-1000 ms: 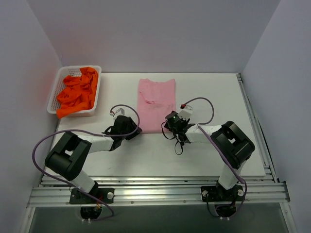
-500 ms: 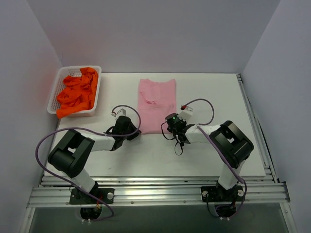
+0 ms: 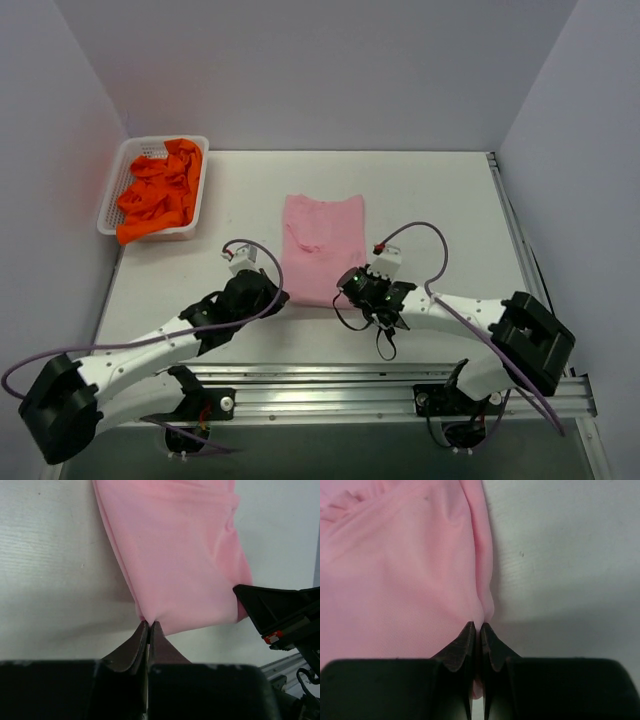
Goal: Fold and stack the t-shirts
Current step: Grab one side of the 2/3 rectangular tshirt with both arms, then fold the long partially folded tshirt into a neat square
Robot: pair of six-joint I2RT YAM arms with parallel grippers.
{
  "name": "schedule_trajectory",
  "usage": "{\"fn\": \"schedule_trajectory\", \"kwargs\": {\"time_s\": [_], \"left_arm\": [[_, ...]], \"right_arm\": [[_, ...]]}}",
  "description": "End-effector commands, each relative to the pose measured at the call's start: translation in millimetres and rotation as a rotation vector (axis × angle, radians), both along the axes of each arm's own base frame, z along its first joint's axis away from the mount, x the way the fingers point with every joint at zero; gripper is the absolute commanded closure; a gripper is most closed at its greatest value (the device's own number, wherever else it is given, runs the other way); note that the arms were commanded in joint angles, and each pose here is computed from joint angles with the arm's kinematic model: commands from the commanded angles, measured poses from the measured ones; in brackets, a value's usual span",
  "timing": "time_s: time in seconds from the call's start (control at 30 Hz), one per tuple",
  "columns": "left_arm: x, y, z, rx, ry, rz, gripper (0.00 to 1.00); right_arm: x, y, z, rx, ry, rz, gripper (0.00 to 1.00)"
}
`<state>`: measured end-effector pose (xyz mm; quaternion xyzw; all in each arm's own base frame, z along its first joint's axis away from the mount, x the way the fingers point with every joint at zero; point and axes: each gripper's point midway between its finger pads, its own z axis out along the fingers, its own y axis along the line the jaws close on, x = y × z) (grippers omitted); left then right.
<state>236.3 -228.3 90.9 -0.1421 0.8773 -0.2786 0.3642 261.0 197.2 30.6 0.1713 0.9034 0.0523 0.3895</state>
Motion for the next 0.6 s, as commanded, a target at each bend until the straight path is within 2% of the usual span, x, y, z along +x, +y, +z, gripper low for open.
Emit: {"fn": "schedule_trajectory", "kwargs": {"time_s": [0.0,0.17,0.33,0.57], "left_arm": [[-21.0,34.2,9.7,0.073,0.006,0.075,0.98],[-27.5,49.1,51.8,0.038,-0.064,0.09,0.98],[-4.3,44.1,91.6,0.059,-0.144,0.114,0.97],[39.1,28.4,124.6,0.035,-0.189,0.112,0.98]], "right_arm": [[-28.0,-24.5,21.0,-0.079,-0.029,-0.057,1.0],[-28.4,-25.8,60.0,-0.055,-0.099,-0.071,1.0],[0.3,-17.5,101.3,-0.088,-0.173,-0.093,1.0],[38.8,-7.1,117.4,-0.134,-0.181,-0.104,1.0]]}}
